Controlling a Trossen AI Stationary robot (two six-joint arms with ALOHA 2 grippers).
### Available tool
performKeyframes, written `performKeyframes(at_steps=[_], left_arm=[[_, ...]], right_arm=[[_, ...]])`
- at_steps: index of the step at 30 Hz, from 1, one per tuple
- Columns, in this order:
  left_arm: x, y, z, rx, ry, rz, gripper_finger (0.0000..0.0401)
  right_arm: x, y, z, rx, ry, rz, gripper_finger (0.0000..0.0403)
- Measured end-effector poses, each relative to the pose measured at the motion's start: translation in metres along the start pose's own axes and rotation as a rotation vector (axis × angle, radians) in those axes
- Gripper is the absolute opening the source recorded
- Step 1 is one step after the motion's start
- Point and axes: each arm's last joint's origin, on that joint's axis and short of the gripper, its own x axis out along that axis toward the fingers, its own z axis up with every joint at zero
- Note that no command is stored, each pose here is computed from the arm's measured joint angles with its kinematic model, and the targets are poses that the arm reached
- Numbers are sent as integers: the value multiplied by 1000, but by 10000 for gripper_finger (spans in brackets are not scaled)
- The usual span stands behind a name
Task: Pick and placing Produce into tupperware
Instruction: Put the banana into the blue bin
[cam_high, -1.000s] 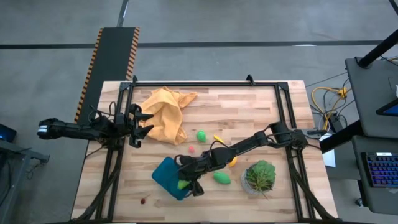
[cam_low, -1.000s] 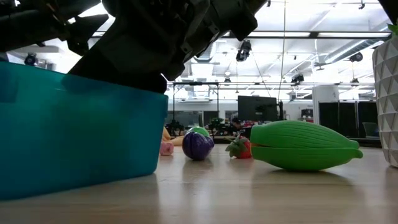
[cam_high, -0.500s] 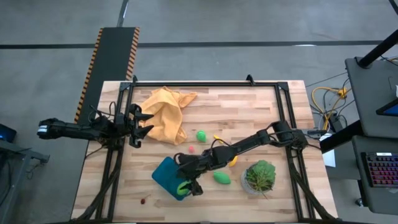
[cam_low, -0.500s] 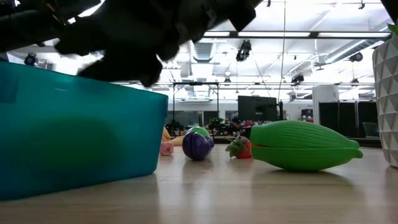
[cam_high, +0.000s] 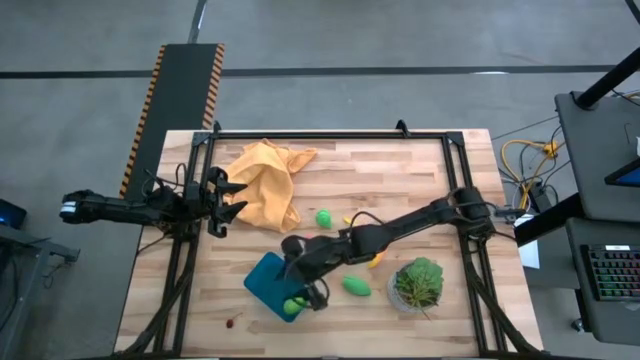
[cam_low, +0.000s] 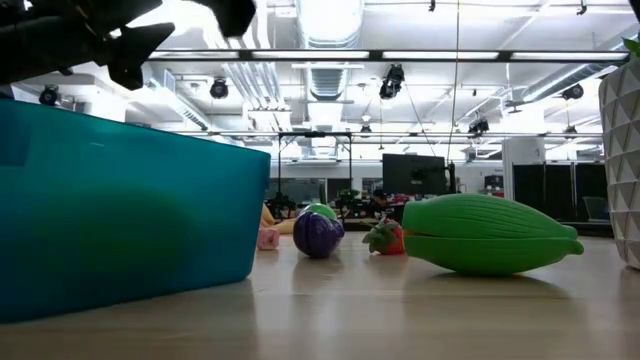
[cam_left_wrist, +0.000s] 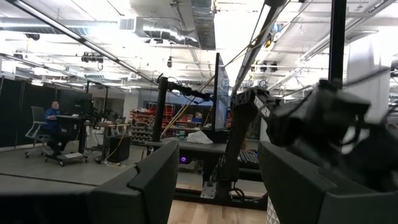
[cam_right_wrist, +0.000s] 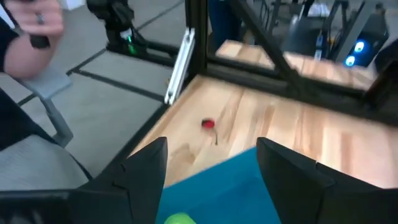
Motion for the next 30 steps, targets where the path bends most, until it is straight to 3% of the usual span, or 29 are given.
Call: performKeyframes(at_steps=[6,15,30], left_arm=[[0,0,0,0,1,0,206],[0,0,0,0,0,0,206],[0,0,0,0,1,0,206]], right_arm=[[-37,6,28,-28,21,2,239],[-90,17,51,37,114,8,235],[-107,21,44,108,258,7,233]])
